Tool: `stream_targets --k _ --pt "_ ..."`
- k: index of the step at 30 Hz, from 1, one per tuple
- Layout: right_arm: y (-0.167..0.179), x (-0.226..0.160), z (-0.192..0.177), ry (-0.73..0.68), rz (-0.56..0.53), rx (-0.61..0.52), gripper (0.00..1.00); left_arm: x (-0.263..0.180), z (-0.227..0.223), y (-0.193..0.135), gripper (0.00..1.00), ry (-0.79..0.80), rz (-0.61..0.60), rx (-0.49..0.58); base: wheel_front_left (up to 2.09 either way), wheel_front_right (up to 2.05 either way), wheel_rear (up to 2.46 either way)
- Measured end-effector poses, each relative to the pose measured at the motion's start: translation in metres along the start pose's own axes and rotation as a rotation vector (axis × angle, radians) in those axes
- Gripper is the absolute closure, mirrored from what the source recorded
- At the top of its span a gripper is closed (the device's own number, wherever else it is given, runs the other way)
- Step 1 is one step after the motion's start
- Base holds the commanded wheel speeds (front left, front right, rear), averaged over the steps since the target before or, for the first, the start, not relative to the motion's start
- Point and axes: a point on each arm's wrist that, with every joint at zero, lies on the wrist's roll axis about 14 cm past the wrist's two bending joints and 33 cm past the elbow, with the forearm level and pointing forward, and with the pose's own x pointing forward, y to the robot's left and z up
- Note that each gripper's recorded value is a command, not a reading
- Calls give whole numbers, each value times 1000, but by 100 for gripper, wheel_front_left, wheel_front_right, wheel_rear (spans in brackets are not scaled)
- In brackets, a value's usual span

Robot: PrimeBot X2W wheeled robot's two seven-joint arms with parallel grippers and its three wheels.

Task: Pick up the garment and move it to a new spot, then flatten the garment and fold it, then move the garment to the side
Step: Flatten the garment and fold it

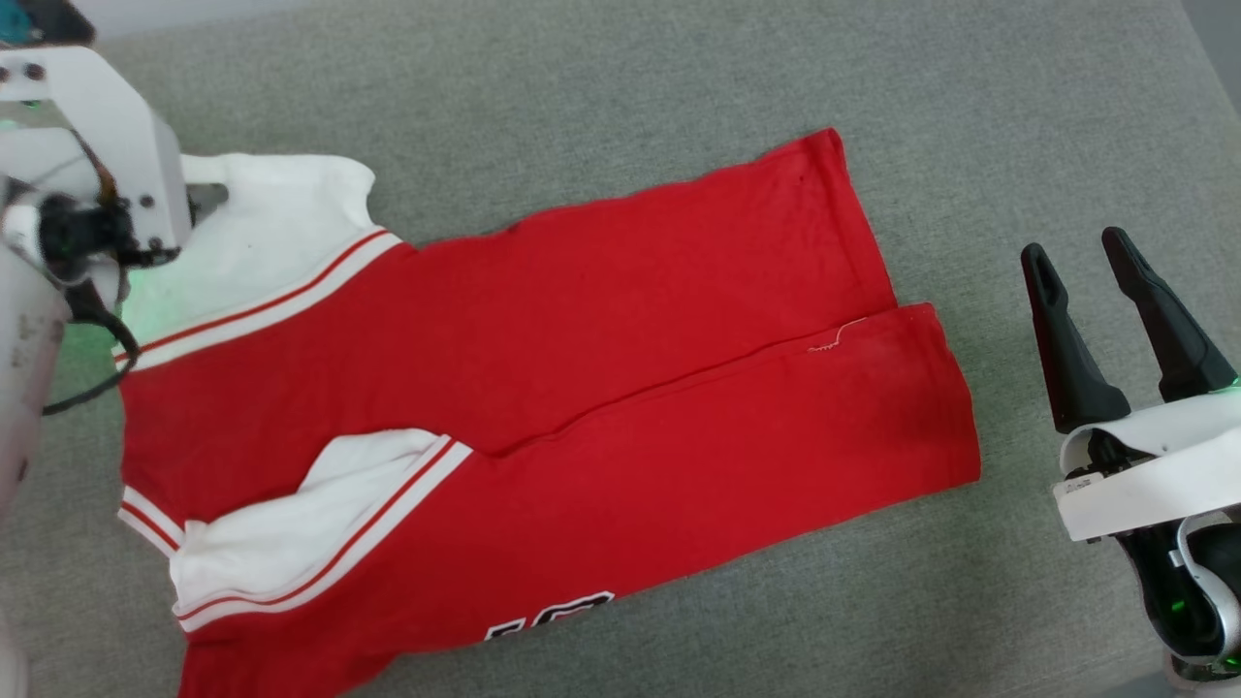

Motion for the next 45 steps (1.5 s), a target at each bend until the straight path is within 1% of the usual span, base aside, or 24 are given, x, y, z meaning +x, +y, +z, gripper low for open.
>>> stream_targets --k 1,2,3,4,5,6,8,11,15,16,17,19,21,23,26,29,31,34,35,36,37,40,42,45 --pt "-1 0 -1 4 -1 -1 0 2 -2 -2 0 9 -17 -21 0 0 0" --pt "-1 0 -2 14 1 -3 0 2 -3 -3 14 18 -25 -25 0 0 0" --pt "-1 2 -2 15 7 -10 0 2 -4 -3 53 23 -24 -24 0 0 0" --pt "0 4 1 13 18 -27 0 1 -5 -2 67 27 -24 -19 0 0 0" --pt "1 8 4 12 29 -50 0 1 -6 -2 98 28 -25 -15 0 0 0" --pt "3 11 7 12 41 -58 0 0 -7 -3 100 30 -26 -14 0 0 0" --pt "7 22 11 26 66 -65 0 -1 -6 -6 100 23 -41 -13 0 0 0" --pt "5 43 9 106 94 -106 0 -2 -4 -10 100 14 -51 -6 0 0 0" --pt "5 66 -28 373 130 -120 0 -4 -2 -16 100 0 -65 9 0 0 0" --pt "4 71 -36 439 138 -138 0 -4 -2 -16 100 -3 -67 10 0 0 0" --pt "2 77 -40 495 140 -152 0 -5 -1 -17 100 -10 -70 12 0 0 0" --pt "1 86 -51 601 144 -124 0 -5 -2 -18 100 -17 -73 15 0 0 0" --pt "6 89 -66 713 162 -122 0 -6 -3 -17 100 -19 -73 17 0 0 0" --pt "9 94 -74 793 172 -137 0 -7 -3 -14 100 -21 -71 17 0 0 0" --pt "13 103 -84 868 184 -163 0 -7 -4 -11 100 -23 -72 15 0 0 0" --pt "17 111 -97 903 188 -181 0 -6 -5 -10 100 -28 -80 15 0 0 0" --pt "19 111 -109 935 192 -206 0 -6 -6 -9 100 -31 -83 11 0 0 0" --pt "23 111 -123 954 207 -210 0 -6 -8 -7 100 -33 -87 7 0 0 0" --pt "24 114 -123 948 212 -213 21 -6 -9 -7 100 -34 -89 5 0 0 0" --pt "24 114 -123 948 212 -213 78 -6 -9 -7 100 -34 -89 5 0 0 0" --pt "27 117 -126 940 219 -191 100 -7 -8 -7 100 -41 -97 -3 0 0 0" --pt "29 124 -123 902 222 -179 100 -9 -5 -9 100 -62 -126 -57 0 0 0" --pt "30 128 -120 872 222 -173 100 -12 -2 -11 100 -79 -134 -58 0 0 0" --pt "33 132 -110 815 231 -168 100 -22 7 -22 100 -138 -181 -88 0 0 0"
